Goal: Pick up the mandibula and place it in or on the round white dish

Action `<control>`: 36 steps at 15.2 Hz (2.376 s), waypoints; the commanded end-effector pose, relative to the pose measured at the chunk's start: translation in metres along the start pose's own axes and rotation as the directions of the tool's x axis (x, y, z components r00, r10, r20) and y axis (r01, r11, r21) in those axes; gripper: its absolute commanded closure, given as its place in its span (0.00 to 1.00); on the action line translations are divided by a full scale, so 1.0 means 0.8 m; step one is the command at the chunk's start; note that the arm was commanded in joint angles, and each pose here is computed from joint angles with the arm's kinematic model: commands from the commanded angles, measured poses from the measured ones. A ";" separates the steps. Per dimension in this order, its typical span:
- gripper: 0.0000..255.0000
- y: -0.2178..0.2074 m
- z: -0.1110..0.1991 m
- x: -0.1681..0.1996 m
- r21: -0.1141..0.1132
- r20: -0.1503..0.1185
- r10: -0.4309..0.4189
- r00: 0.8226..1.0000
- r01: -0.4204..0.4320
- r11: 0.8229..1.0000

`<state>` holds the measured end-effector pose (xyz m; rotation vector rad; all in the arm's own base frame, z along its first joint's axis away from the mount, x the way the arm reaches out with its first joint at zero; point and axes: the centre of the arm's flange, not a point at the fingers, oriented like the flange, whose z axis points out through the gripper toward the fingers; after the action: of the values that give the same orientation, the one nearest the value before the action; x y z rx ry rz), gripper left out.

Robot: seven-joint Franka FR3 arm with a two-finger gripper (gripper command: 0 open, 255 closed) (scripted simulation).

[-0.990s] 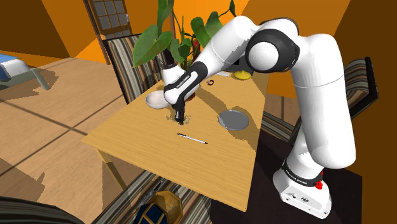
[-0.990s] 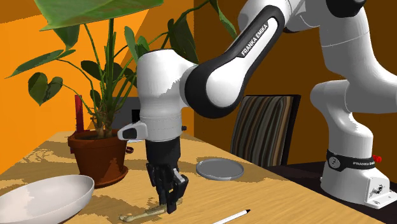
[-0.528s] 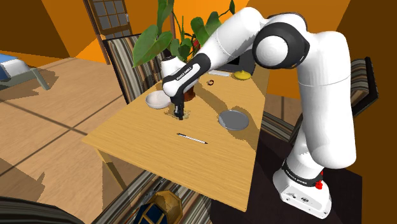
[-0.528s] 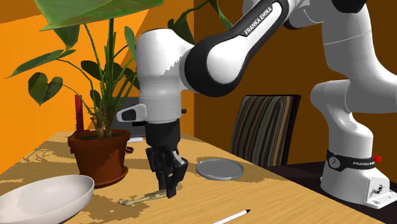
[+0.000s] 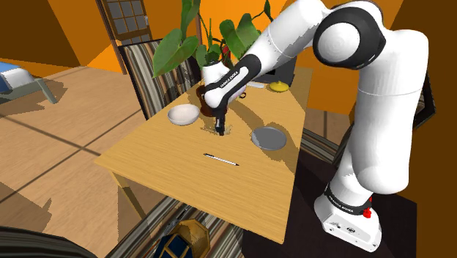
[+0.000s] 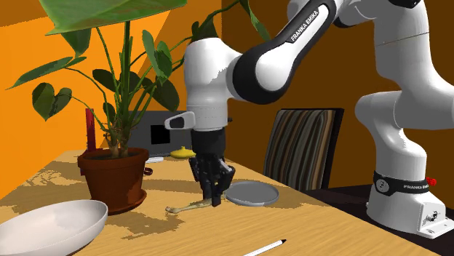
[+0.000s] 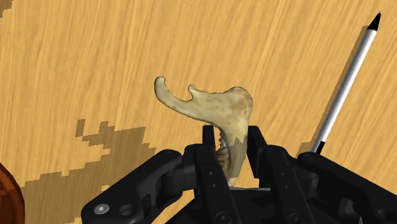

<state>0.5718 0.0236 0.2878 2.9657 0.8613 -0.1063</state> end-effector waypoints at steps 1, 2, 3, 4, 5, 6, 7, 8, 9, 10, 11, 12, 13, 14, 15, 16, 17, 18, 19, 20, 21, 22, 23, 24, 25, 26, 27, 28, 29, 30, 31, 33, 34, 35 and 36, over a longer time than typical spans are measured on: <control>1.00 0.008 -0.001 -0.031 0.000 0.000 0.000 1.000 0.000 1.000; 1.00 0.011 0.000 -0.048 0.000 0.000 0.000 1.000 0.000 1.000; 1.00 0.014 0.000 -0.064 0.000 0.000 0.000 1.000 0.000 1.000; 1.00 0.018 0.001 -0.080 0.000 0.000 0.000 1.000 0.000 1.000; 1.00 0.021 0.002 -0.096 0.000 0.000 0.000 1.000 0.000 1.000; 1.00 0.024 0.003 -0.112 0.000 0.000 0.000 1.000 0.000 1.000; 1.00 0.028 0.004 -0.128 0.000 0.000 0.000 1.000 0.000 1.000; 1.00 0.031 0.005 -0.144 0.000 0.000 0.000 1.000 0.000 1.000; 1.00 0.034 0.006 -0.160 0.000 0.000 0.000 1.000 0.000 1.000; 1.00 0.038 0.007 -0.177 0.000 0.000 0.000 1.000 0.000 1.000; 1.00 0.041 0.007 -0.193 0.000 0.000 0.000 1.000 0.000 1.000; 1.00 0.045 0.008 -0.209 0.000 0.000 0.000 1.000 0.000 1.000; 1.00 0.048 0.009 -0.225 0.000 0.000 0.000 1.000 0.000 1.000; 1.00 0.051 0.010 -0.241 0.000 0.000 0.000 1.000 0.000 1.000; 1.00 0.055 0.011 -0.257 0.000 0.000 0.000 1.000 0.000 1.000; 1.00 0.058 0.012 -0.273 0.000 0.000 0.000 1.000 0.000 1.000; 1.00 0.061 0.013 -0.289 0.000 0.000 0.000 1.000 0.000 1.000; 1.00 0.065 0.014 -0.306 0.000 0.000 0.000 1.000 0.000 1.000; 1.00 0.069 0.015 -0.326 0.000 0.000 0.000 1.000 0.000 1.000; 1.00 0.069 0.021 -0.325 0.000 0.000 0.000 1.000 0.000 1.000; 1.00 0.069 0.028 -0.325 0.000 0.000 0.000 1.000 0.000 1.000; 1.00 0.068 0.035 -0.324 0.000 0.000 0.000 1.000 0.000 1.000; 1.00 0.068 0.041 -0.323 0.000 0.000 0.000 1.000 0.000 1.000; 1.00 0.068 0.048 -0.323 0.000 0.000 0.000 1.000 0.000 1.000; 1.00 0.068 0.054 -0.322 0.000 0.000 0.000 1.000 0.000 1.000; 1.00 0.068 0.061 -0.322 0.000 0.000 0.000 1.000 0.000 1.000; 1.00 0.067 0.067 -0.321 0.000 0.000 0.000 1.000 0.000 1.000; 1.00 0.067 0.074 -0.321 0.000 0.000 0.000 1.000 0.000 1.000; 1.00 0.067 0.081 -0.320 0.000 0.000 0.000 1.000 0.000 1.000; 1.00 0.067 0.087 -0.320 0.000 0.000 0.000 1.000 0.000 1.000; 1.00 0.067 0.094 -0.319 0.000 0.000 0.000 1.000 0.000 1.000; 1.00 0.066 0.107 -0.318 0.000 0.000 0.000 1.000 0.000 1.000; 1.00 0.066 0.115 -0.317 0.000 0.000 0.000 1.000 0.000 1.000; 1.00 0.066 0.115 -0.317 0.000 0.000 0.000 1.000 0.000 1.000; 1.00 0.066 0.115 -0.318 0.000 0.000 0.000 1.000 0.000 1.000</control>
<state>0.3817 -0.1624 0.2208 2.9663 0.8621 -0.1065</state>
